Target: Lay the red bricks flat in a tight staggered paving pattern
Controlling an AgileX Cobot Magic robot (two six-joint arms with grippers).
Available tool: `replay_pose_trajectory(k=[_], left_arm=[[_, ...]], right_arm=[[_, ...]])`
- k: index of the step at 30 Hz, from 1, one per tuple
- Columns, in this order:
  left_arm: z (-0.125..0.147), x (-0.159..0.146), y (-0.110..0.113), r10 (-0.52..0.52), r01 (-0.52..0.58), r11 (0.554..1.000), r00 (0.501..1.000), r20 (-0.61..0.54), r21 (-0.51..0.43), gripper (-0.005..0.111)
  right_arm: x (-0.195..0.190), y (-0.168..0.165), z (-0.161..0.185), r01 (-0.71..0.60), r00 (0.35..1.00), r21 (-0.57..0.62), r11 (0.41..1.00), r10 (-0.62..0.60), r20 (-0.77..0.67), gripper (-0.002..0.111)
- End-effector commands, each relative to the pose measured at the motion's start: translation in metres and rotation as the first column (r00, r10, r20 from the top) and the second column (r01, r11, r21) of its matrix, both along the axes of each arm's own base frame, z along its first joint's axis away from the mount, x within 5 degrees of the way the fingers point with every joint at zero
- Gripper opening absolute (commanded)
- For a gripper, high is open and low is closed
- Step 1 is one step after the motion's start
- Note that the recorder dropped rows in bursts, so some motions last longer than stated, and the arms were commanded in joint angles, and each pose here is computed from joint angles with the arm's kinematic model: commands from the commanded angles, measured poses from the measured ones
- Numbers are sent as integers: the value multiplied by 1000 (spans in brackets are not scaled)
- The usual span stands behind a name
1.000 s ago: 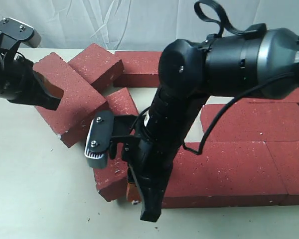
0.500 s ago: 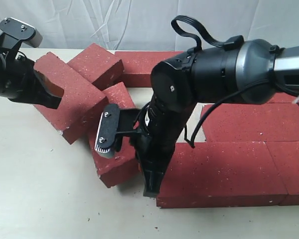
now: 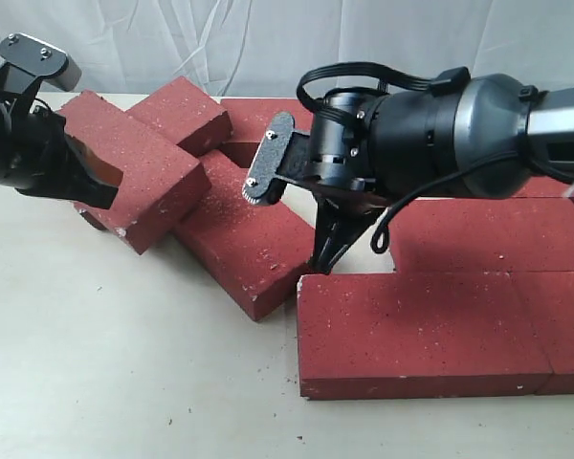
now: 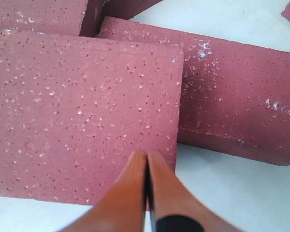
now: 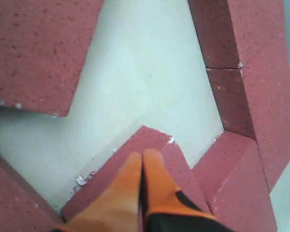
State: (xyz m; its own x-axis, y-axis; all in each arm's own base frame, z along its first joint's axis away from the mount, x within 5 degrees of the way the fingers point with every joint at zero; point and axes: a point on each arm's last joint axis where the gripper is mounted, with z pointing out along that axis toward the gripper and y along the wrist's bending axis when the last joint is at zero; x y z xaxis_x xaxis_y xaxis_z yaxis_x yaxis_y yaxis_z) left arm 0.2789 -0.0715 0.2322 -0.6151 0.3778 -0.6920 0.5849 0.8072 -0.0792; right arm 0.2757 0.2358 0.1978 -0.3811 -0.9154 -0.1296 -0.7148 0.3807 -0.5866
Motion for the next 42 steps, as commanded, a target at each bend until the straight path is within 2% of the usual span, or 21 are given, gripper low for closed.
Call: replay_pose_trajectory(k=[1, 3, 8, 11, 14, 27, 31, 37, 42], left_arm=[[2, 2, -2, 0, 0, 1000, 1000, 5, -7, 0], [2, 2, -2, 0, 0, 1000, 1000, 5, -7, 0], [2, 1, -2, -1, 1, 1000, 1000, 4, -8, 0], [2, 1, -2, -1, 1, 1000, 1000, 4, -8, 0], [2, 1, -2, -1, 1, 1000, 1000, 4, -8, 0], [2, 1, -2, -1, 1, 1000, 1000, 4, -8, 0], [2, 1, -2, -1, 1, 1000, 1000, 4, -8, 0], [2, 2, -2, 1, -1, 1000, 1000, 5, -7, 0], [2, 2, -2, 1, -1, 1000, 1000, 5, -7, 0]], right_arm=[[-5, 20, 5, -102, 993, 219, 970, 114, -41, -1], [-16, 30, 5, -179, 965, 316, 932, 229, -129, -1], [-46, 41, 6, -368, 796, 424, 828, 516, -317, -1], [-55, 51, 7, -392, 721, 541, 745, 614, -323, -1], [-56, 57, -3, -391, 690, 577, 717, 643, -332, -1], [-39, 69, -42, -401, 689, 521, 753, 623, -371, -1], [-33, 68, -43, -395, 732, 486, 779, 587, -345, -1], [-16, 59, -47, -362, 839, 347, 865, 465, -283, -1], [-10, 58, -46, -354, 870, 329, 875, 437, -227, -1]])
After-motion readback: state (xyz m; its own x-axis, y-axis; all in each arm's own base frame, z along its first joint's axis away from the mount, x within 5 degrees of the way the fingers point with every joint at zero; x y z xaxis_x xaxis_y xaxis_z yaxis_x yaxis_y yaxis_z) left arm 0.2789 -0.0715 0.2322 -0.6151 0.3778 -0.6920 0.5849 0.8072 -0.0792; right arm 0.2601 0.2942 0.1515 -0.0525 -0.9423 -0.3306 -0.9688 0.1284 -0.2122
